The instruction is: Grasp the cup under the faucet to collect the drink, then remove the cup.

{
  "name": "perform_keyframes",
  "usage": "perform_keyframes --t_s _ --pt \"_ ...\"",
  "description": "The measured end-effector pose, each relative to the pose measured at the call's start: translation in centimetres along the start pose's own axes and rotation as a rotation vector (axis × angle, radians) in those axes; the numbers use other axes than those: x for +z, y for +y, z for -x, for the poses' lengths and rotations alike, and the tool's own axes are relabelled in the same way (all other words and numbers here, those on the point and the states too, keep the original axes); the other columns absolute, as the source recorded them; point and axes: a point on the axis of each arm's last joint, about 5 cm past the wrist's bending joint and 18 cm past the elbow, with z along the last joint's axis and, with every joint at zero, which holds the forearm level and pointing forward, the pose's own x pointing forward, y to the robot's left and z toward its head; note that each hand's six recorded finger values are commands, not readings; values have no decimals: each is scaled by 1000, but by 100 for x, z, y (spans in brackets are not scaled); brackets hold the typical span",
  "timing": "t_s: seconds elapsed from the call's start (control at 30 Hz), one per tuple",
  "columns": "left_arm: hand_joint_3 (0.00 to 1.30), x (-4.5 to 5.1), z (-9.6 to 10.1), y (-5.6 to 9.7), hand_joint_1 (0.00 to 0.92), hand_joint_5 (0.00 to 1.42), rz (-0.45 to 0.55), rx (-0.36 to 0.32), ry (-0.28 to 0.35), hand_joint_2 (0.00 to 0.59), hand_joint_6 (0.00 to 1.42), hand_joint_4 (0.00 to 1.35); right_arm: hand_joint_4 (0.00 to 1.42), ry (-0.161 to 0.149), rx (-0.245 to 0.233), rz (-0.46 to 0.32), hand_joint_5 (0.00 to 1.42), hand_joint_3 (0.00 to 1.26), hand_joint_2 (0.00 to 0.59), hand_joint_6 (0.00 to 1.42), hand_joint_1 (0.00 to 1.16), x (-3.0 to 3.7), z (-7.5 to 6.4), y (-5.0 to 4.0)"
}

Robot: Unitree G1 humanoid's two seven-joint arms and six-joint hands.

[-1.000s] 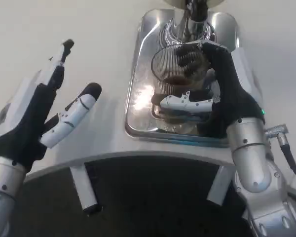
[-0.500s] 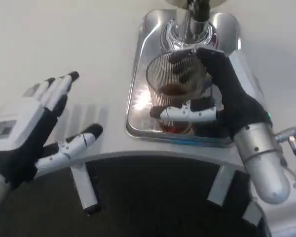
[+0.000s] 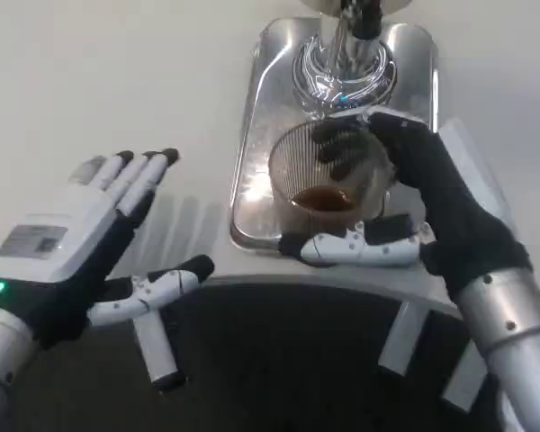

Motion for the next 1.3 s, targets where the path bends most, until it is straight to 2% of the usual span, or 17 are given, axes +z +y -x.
perform_keyframes --t_s 0.23,0.43,0.6,0.7,0.9,1.03,1.3 --pt "0 51 3 57 0 0 -56 3 -55 170 0 0 635 -22 25 -10 718 636 524 917 1162 115 270 -130" --pt "0 90 45 91 0 0 -79 -14 -86 164 0 0 621 -4 38 -17 716 626 532 915 1162 165 465 -222" --pt "0 165 127 125 0 0 -91 -22 -128 163 0 0 620 -9 61 -9 710 624 537 915 1162 232 599 -315" --pt "0 197 177 152 0 0 -95 -21 -141 162 0 0 620 -2 61 -8 713 624 538 915 1162 266 672 -371" --pt "0 269 269 141 0 0 -87 -40 -160 160 0 0 620 16 65 -1 716 626 539 915 1162 265 747 -437" --pt "0 327 311 165 0 0 -77 -37 -184 159 0 0 636 11 74 8 716 635 532 915 1162 254 779 -475" --pt "0 358 349 177 0 0 -35 -41 -252 169 0 0 641 5 94 25 716 642 527 914 1162 234 857 -538"
